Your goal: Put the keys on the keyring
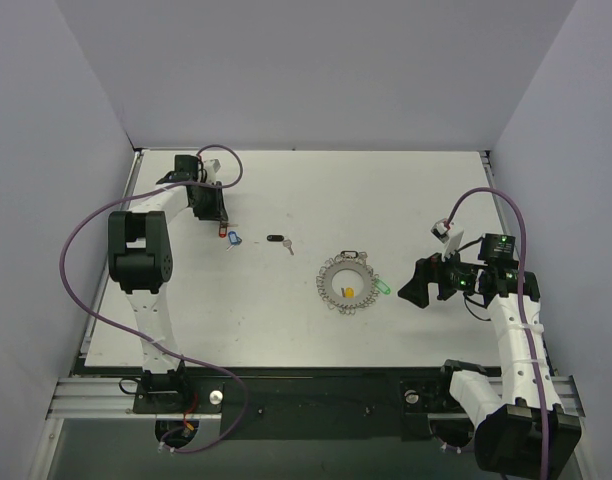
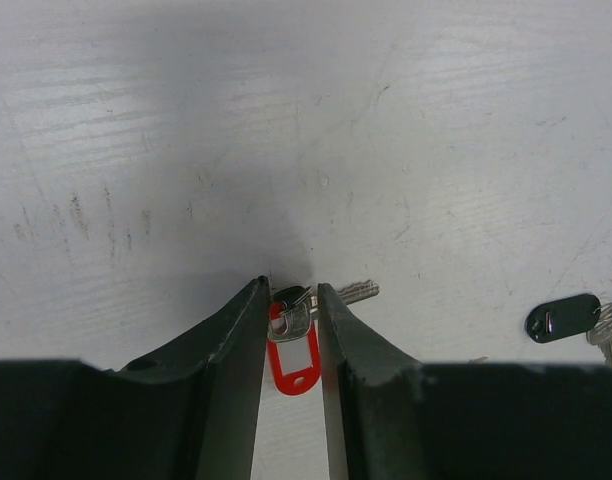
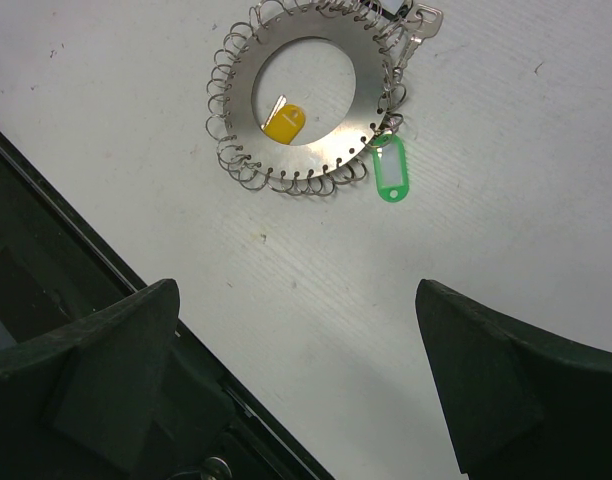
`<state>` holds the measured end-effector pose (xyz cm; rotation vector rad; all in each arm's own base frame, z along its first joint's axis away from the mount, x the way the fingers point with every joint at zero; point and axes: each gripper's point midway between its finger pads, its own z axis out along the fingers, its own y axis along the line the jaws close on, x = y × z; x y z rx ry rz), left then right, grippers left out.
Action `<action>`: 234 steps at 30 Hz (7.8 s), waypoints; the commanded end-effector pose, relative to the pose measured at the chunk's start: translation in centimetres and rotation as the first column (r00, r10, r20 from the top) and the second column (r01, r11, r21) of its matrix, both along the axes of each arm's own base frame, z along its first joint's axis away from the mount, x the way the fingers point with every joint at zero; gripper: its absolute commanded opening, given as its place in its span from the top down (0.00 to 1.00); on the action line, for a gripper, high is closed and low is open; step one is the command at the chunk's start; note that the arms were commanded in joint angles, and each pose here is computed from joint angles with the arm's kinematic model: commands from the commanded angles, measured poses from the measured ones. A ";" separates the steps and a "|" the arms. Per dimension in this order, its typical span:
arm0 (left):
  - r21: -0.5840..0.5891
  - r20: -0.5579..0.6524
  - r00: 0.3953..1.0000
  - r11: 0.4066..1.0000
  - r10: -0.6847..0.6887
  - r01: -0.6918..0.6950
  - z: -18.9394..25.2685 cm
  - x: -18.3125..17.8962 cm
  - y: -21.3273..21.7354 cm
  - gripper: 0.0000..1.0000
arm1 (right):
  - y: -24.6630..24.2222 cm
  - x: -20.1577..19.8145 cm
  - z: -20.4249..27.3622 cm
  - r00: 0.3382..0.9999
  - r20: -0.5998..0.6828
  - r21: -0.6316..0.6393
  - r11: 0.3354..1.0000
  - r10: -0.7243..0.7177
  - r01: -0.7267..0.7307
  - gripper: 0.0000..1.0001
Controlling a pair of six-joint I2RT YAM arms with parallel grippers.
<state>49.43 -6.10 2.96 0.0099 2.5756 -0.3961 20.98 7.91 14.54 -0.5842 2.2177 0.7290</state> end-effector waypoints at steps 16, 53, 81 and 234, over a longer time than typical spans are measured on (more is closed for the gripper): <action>-0.012 0.038 0.999 0.999 -0.030 0.031 1.6 0.9 -0.5 0.72 | 0.3 -0.3 0.1 1.000 -0.001 0.028 0.999 0.018 -0.018 0.00; -0.071 0.447 0.892 0.992 -0.065 0.108 16.2 -4.9 -3.1 1.00 | 0.6 -1.3 1.2 0.993 0.076 0.004 0.996 0.088 -0.089 0.00; -0.169 0.688 0.499 0.552 -0.527 0.817 20.1 -37.1 -36.8 1.00 | 5.3 -13.4 6.0 0.618 0.241 -0.046 0.645 0.748 -0.763 0.18; -0.260 0.229 0.804 0.761 -0.549 0.594 5.2 -32.7 -47.7 0.74 | -6.5 -2.5 0.9 0.966 -0.130 0.096 0.967 -0.222 0.235 0.57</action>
